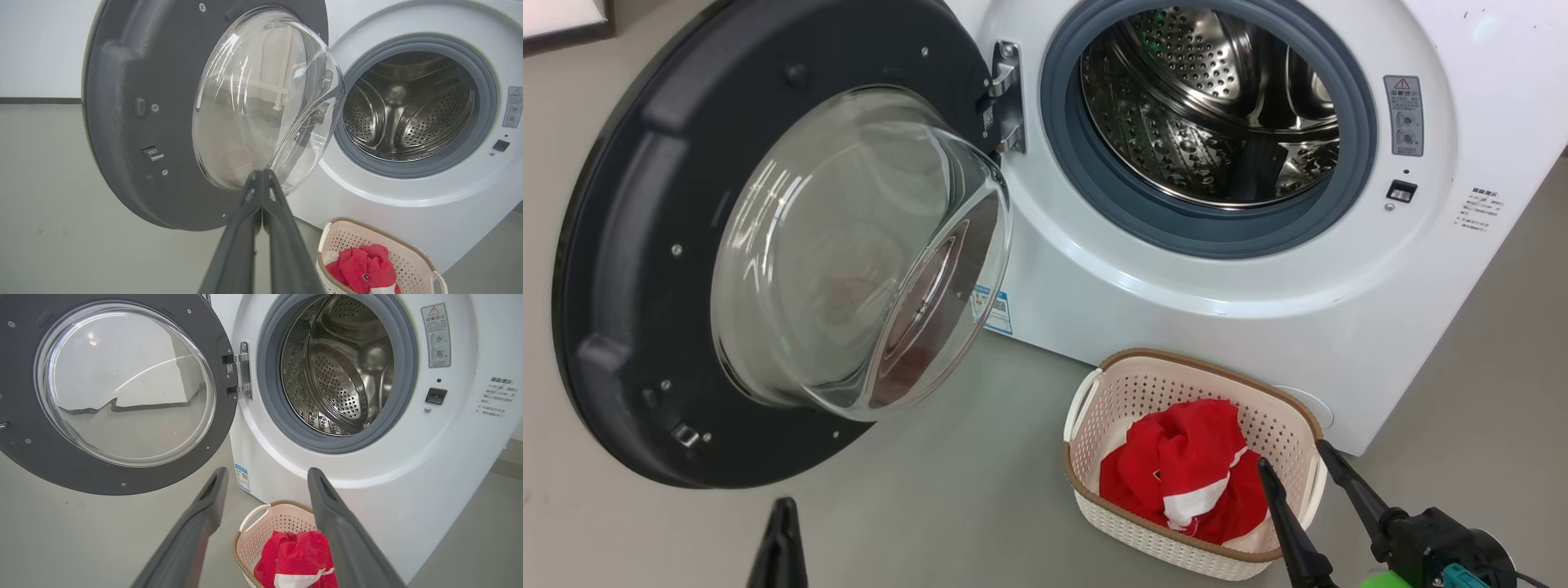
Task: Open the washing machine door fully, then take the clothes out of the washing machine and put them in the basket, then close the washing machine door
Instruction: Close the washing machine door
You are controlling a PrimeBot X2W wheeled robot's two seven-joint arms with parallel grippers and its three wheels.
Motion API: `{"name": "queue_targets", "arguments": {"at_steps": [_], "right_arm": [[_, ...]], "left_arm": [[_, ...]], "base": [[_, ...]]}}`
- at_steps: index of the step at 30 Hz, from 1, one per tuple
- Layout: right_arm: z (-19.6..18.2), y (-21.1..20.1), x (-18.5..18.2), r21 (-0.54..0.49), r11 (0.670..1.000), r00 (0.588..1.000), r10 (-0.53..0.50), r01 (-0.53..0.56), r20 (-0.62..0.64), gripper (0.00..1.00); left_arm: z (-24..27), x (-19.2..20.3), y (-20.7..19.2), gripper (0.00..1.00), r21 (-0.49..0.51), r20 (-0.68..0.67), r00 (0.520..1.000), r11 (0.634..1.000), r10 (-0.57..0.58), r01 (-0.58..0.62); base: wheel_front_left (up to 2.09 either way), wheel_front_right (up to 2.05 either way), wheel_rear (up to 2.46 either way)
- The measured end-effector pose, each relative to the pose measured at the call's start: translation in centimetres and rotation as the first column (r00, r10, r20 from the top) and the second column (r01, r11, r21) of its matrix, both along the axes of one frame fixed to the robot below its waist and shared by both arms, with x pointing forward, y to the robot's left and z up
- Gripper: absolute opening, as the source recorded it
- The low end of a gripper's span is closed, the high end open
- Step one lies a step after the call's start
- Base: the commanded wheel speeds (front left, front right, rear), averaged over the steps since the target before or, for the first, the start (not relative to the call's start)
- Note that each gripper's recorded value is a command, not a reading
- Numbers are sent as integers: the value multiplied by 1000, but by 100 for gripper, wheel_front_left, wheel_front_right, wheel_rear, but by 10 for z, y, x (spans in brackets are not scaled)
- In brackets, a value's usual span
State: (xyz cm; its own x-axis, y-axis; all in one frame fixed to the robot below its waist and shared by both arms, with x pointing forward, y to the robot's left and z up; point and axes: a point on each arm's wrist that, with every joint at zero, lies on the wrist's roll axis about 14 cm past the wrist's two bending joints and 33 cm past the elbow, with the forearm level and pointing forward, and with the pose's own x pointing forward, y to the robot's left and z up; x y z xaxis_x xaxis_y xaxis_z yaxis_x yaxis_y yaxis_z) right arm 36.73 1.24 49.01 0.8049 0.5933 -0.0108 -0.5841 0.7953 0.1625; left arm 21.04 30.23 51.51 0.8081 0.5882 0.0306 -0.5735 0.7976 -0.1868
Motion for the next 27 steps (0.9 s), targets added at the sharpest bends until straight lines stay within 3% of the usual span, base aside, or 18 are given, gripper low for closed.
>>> {"name": "queue_targets", "arguments": {"at_steps": [5, 8, 11, 17, 20, 27], "right_arm": [[-1, 0, 1, 2, 1000, 1000, 1, -1, -2, 100], [-1, 1, 2, 2, 1000, 1000, 2, -2, -1, 100], [-1, 2, 3, 2, 1000, 1000, 4, -4, -5, 100], [-3, 1, 6, -1, 1000, 1000, 1, -1, -10, 100], [-4, 0, 8, 1, 1000, 1000, -2, 2, -12, 100], [-7, -3, 11, -8, 1000, 1000, -11, 11, -20, 100]], "left_arm": [[29, 3, 4, 0, -210, 260, 966, 977, 16, 40], [48, -3, 17, 0, -334, 426, 902, 938, 69, 86], [68, -12, 36, 0, -427, 574, 805, 893, 148, 140], [114, -42, 81, 0, -467, 776, 567, 857, 278, 219], [128, -57, 106, 0, -469, 808, 498, 855, 315, 220], [145, -70, 162, 0, -477, 815, 463, 857, 348, 196]], "base": [[0, 0, 0], [0, 0, 0], [0, 0, 0], [0, 0, 0], [0, 0, 0], [0, 0, 0]]}}
